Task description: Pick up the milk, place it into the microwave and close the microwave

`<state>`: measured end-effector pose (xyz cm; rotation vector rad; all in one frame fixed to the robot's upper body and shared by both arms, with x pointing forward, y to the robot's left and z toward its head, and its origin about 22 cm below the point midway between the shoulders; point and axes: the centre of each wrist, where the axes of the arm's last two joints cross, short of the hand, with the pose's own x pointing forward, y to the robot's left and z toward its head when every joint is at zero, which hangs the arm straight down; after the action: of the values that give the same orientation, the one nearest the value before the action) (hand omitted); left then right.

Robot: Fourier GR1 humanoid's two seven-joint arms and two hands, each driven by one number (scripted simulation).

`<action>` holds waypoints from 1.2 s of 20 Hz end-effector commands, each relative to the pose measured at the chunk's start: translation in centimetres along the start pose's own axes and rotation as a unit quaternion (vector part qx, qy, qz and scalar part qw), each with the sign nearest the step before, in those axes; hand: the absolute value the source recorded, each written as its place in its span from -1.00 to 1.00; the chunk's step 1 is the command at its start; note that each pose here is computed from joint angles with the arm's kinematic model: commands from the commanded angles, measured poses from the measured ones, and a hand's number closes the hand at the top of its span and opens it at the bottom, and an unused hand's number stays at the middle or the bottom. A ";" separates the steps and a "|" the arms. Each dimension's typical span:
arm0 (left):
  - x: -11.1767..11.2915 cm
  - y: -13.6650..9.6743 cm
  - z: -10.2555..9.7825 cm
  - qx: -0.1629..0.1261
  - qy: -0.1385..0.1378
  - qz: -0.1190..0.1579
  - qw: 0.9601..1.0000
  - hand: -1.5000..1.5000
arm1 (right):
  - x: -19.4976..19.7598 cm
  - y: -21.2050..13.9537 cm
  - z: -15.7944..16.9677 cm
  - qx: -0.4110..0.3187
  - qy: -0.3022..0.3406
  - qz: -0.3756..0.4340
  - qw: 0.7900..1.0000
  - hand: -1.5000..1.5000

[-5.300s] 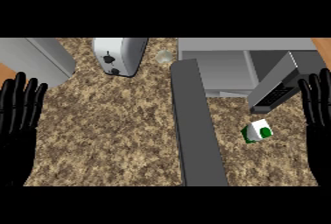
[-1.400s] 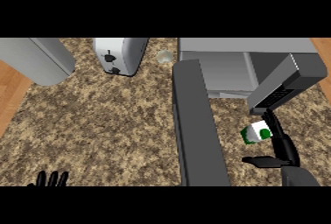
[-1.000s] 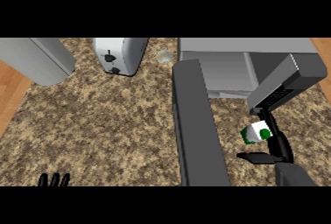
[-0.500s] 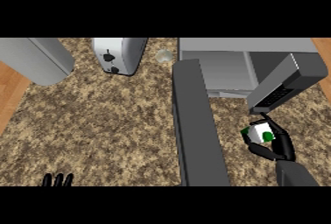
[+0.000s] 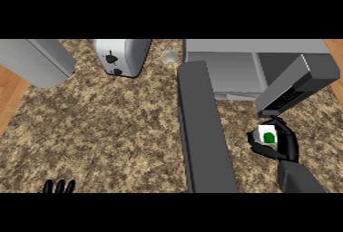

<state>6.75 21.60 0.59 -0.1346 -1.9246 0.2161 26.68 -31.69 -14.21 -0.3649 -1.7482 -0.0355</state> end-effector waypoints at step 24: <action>1.8 0.4 1.4 0.001 0.010 0.013 1.000 -1.00 | 5.6 1.1 -0.1 0.070 -0.100 -0.037 0.992 1.00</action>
<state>5.16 21.83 1.12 -0.1521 -1.9060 0.2337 27.27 -28.79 -10.84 -0.2290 -1.9457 0.0441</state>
